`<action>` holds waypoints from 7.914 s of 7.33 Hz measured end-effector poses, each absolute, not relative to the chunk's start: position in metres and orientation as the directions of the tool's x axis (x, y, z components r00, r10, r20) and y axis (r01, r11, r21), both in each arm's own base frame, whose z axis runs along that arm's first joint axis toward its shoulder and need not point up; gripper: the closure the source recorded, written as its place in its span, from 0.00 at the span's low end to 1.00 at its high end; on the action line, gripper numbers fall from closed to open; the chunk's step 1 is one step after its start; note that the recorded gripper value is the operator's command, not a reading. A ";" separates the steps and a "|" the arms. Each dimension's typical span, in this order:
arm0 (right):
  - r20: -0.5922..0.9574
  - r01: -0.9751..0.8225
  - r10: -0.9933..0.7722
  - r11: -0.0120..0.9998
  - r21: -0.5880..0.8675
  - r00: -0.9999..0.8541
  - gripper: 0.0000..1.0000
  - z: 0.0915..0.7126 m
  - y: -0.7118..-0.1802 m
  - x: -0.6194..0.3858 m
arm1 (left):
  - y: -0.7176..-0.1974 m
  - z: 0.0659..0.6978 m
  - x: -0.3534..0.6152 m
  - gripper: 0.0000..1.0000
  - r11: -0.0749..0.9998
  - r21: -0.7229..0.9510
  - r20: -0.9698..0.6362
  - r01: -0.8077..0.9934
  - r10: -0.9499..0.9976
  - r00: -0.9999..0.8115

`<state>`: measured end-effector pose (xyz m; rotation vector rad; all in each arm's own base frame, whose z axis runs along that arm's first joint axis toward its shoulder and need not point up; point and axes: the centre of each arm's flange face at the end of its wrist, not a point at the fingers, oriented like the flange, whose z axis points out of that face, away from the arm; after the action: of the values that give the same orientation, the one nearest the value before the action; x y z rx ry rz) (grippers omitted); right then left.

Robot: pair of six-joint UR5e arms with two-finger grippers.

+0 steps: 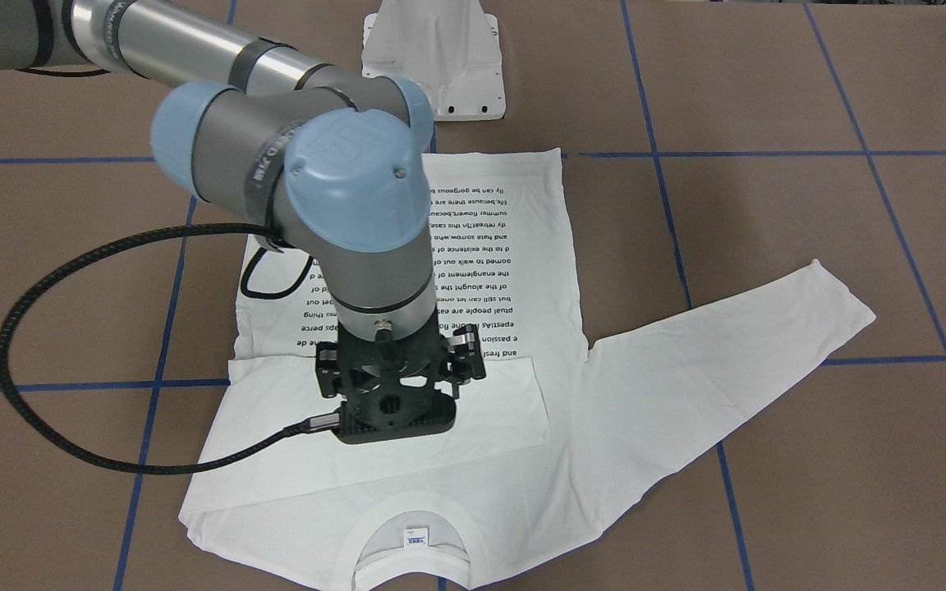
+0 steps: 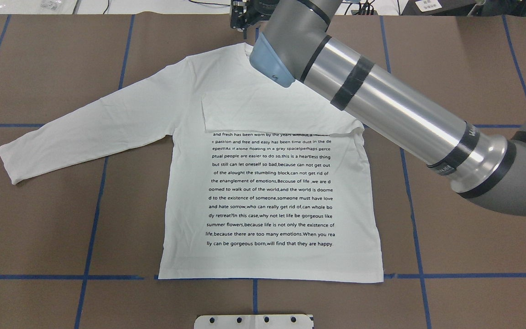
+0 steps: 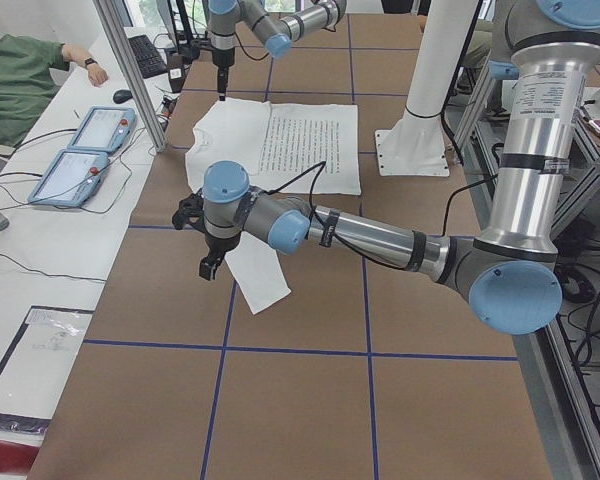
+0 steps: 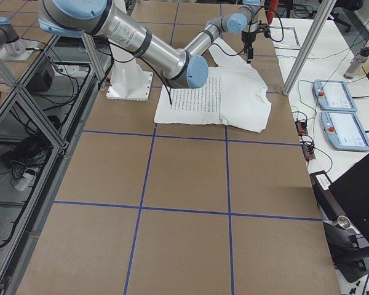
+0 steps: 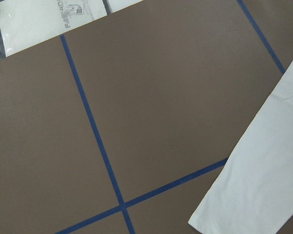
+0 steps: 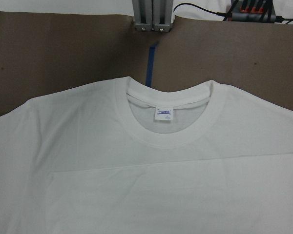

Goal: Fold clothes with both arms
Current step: 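Withdraw the right gripper while the left gripper moves to the sleeve cuff, then grasp the sleeve nearest the left gripper and lift it, then fold the held sleeve across the shirt body with the left gripper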

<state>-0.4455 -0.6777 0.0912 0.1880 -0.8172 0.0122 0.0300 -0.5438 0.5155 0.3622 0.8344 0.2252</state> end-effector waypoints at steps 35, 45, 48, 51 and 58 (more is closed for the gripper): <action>0.602 0.269 -0.365 0.931 0.247 0.710 0.00 0.494 -0.547 -0.019 | -0.580 0.332 0.237 1.00 0.955 0.295 -0.684 -0.006 0.216 0.696; 0.610 0.273 -0.335 0.942 0.196 0.719 0.00 0.532 -0.518 0.033 | -0.568 0.039 0.472 1.00 0.967 0.149 -0.909 0.207 0.052 0.413; 0.611 0.268 -0.328 0.944 0.191 0.720 0.00 0.535 -0.516 0.035 | -0.530 0.035 0.559 0.27 0.976 0.159 -0.917 0.149 0.090 0.388; 0.611 0.259 -0.322 0.947 0.193 0.723 0.00 0.533 -0.517 0.035 | -0.507 0.041 0.599 0.00 0.976 0.164 -0.935 0.141 0.108 0.336; 0.654 0.172 -0.235 0.972 0.160 0.719 0.00 0.407 -0.557 -0.135 | -0.541 0.145 0.454 0.00 0.935 0.353 -0.794 -0.023 0.312 0.522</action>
<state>-0.1353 -0.5567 0.4069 0.0898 -0.7354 -0.2257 0.4543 -0.5408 0.1447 0.3169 1.0060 0.2044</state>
